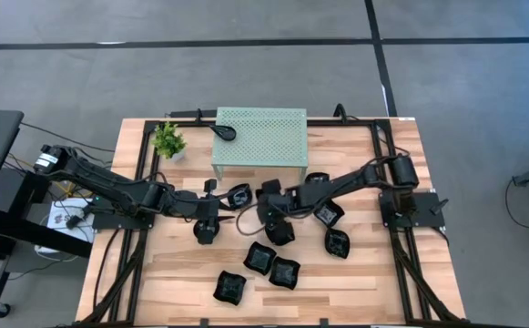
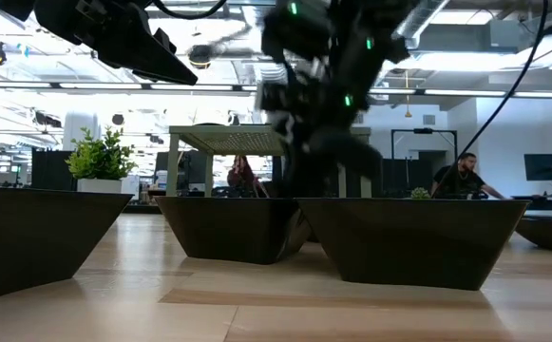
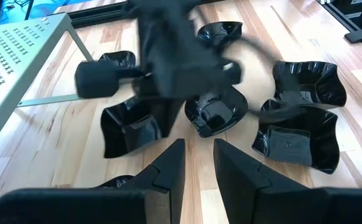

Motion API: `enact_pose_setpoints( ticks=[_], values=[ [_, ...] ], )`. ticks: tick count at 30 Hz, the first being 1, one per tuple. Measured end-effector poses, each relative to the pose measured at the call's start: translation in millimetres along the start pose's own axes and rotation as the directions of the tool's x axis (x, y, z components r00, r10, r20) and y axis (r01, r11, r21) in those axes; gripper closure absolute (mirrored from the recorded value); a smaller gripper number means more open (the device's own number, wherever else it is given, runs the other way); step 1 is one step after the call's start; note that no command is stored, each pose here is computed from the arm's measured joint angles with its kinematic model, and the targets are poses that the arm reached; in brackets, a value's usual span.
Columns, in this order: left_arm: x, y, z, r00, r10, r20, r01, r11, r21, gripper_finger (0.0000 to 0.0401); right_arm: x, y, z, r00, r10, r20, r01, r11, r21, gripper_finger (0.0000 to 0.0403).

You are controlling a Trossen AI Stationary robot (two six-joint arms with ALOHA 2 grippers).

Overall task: Pick & Place Mini shaped plates
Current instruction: Put the distorted square plate on the shelf

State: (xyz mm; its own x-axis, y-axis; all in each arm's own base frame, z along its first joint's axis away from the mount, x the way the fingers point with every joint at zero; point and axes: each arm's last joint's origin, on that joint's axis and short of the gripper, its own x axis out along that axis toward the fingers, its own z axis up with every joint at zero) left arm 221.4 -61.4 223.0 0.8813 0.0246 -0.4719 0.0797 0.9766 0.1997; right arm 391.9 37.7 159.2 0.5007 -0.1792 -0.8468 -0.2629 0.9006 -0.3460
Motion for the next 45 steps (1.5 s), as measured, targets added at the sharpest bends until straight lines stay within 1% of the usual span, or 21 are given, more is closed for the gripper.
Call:
enact_pose_setpoints(
  ticks=[3, 5, 7, 10, 11, 15, 18, 20, 22, 25, 27, 30, 32, 34, 37, 40, 45],
  values=[
    [0, 0, 0, 1.0, 0.0, 0.0, 0.0, 1.0, 0.0, 0.0316, -18, 7, 21, 1.0, -0.029, -0.004, 0.029, 1.0, 0.009, 0.0396],
    [0, 0, 0, 1.0, 0.0, 0.0, 0.0, 1.0, 0.0, 0.0316, -32, 10, 32, 0.997, -0.069, -0.024, 0.069, 0.998, 0.01, 0.0399],
    [0, 0, 0, 1.0, 0.001, 0.004, -0.001, 1.0, -0.001, 0.0316, -45, 11, 41, 0.992, -0.118, -0.049, 0.118, 0.993, -0.014, 0.0401],
    [0, 0, 2, 1.0, 0.002, 0.019, -0.002, 1.0, -0.006, 0.0316, -65, 4, 55, 0.975, -0.212, -0.061, 0.21, 0.977, -0.037, 0.0398],
    [0, 0, 2, 1.0, 0.002, 0.018, -0.002, 1.0, -0.006, 0.0316, -71, 0, 59, 0.973, -0.221, -0.066, 0.219, 0.975, -0.038, 0.0397],
    [0, -1, 4, 0.999, -0.002, 0.038, 0.002, 1.0, -0.008, 0.0316, -95, -23, 69, 0.96, -0.268, -0.086, 0.265, 0.963, -0.043, 0.04],
    [-1, -3, 7, 0.997, -0.009, 0.073, 0.01, 1.0, -0.013, 0.0316, -104, -49, 74, 0.955, -0.292, -0.061, 0.29, 0.956, -0.032, 0.04],
    [-2, -5, 8, 0.997, -0.017, 0.075, 0.018, 1.0, -0.009, 0.0316, -106, -71, 73, 0.952, -0.301, -0.053, 0.3, 0.954, -0.019, 0.0399],
    [-2, -7, 8, 0.997, -0.023, 0.077, 0.024, 1.0, -0.005, 0.0316, -103, -95, 67, 0.96, -0.275, -0.044, 0.276, 0.961, 0.02, 0.04],
    [-3, -7, 8, 0.997, -0.025, 0.077, 0.025, 1.0, -0.005, 0.0316, -95, -128, 53, 0.984, -0.176, -0.003, 0.175, 0.98, 0.09, 0.0401],
    [-3, -7, 8, 0.997, -0.024, 0.077, 0.024, 1.0, -0.001, 0.0316, -92, -147, 44, 0.99, -0.14, 0.017, 0.138, 0.984, 0.116, 0.0401],
    [-2, -7, 8, 0.997, -0.024, 0.077, 0.024, 1.0, 0.0, 0.0316, -84, -169, 31, 0.988, -0.152, -0.003, 0.15, 0.976, 0.161, 0.04],
    [-2, -7, 8, 0.997, -0.025, 0.078, 0.024, 1.0, 0.002, 0.0316, -81, -178, 24, 0.987, -0.158, -0.015, 0.158, 0.971, 0.177, 0.04],
    [-2, -7, 8, 0.997, -0.024, 0.079, 0.024, 1.0, 0.002, 0.0316, -82, -185, 21, 0.986, -0.164, -0.002, 0.162, 0.971, 0.177, 0.04],
    [-3, -7, 8, 0.996, -0.024, 0.081, 0.024, 1.0, 0.002, 0.0316, -82, -189, 19, 0.992, -0.117, 0.043, 0.107, 0.976, 0.187, 0.04],
    [-3, -7, 8, 0.996, -0.024, 0.082, 0.024, 1.0, 0.001, 0.0316, -81, -192, 19, 0.993, -0.076, 0.091, 0.06, 0.984, 0.168, 0.04],
    [-3, -7, 9, 0.996, -0.024, 0.085, 0.024, 1.0, 0.0, 0.0316, -70, -194, 15, 0.996, -0.065, 0.066, 0.05, 0.977, 0.208, 0.04]
  ],
)
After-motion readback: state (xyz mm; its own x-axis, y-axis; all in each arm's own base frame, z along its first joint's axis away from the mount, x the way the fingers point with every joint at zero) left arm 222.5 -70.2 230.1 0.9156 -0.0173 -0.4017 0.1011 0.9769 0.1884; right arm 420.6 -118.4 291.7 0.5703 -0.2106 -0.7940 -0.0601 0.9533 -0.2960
